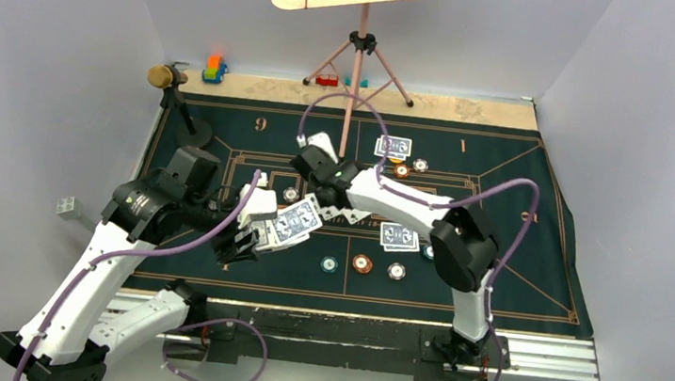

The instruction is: Distribute texas hold em gaming equipment

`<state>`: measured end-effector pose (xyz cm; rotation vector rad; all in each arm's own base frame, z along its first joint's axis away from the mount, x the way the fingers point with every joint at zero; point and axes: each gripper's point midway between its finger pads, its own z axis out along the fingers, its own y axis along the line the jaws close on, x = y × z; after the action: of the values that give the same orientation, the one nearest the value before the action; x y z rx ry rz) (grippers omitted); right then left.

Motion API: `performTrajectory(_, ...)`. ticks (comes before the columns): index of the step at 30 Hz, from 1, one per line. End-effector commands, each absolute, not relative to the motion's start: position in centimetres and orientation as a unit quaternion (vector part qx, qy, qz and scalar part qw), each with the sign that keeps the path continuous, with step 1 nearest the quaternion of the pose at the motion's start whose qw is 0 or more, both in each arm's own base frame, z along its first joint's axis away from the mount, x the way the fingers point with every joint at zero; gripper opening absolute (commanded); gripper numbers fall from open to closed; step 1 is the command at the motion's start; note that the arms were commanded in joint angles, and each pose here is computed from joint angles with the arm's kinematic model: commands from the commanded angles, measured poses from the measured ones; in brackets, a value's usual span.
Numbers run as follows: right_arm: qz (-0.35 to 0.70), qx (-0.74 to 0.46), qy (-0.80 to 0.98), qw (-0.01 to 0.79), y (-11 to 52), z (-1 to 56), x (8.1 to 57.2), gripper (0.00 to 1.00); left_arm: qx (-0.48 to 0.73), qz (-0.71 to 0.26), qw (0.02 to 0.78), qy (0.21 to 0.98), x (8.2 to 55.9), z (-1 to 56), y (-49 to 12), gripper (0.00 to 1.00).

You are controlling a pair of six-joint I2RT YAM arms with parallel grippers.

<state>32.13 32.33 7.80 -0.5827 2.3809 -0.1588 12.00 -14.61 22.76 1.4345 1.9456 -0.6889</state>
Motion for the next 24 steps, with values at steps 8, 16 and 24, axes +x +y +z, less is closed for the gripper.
performTrajectory(8,0.157,-0.099,0.900,0.394,28.8,23.1,31.6,0.60,0.545,-0.260,0.334,0.724,12.9,23.4,-15.2,0.00)
performTrajectory(16,0.362,-0.114,0.847,0.374,29.7,28.3,26.6,0.83,0.545,-0.259,0.330,0.726,13.2,23.1,-15.2,0.00)
performTrajectory(24,0.538,-0.145,0.780,0.286,33.7,29.8,21.7,0.90,0.545,-0.255,0.326,0.729,13.5,22.7,-15.2,0.00)
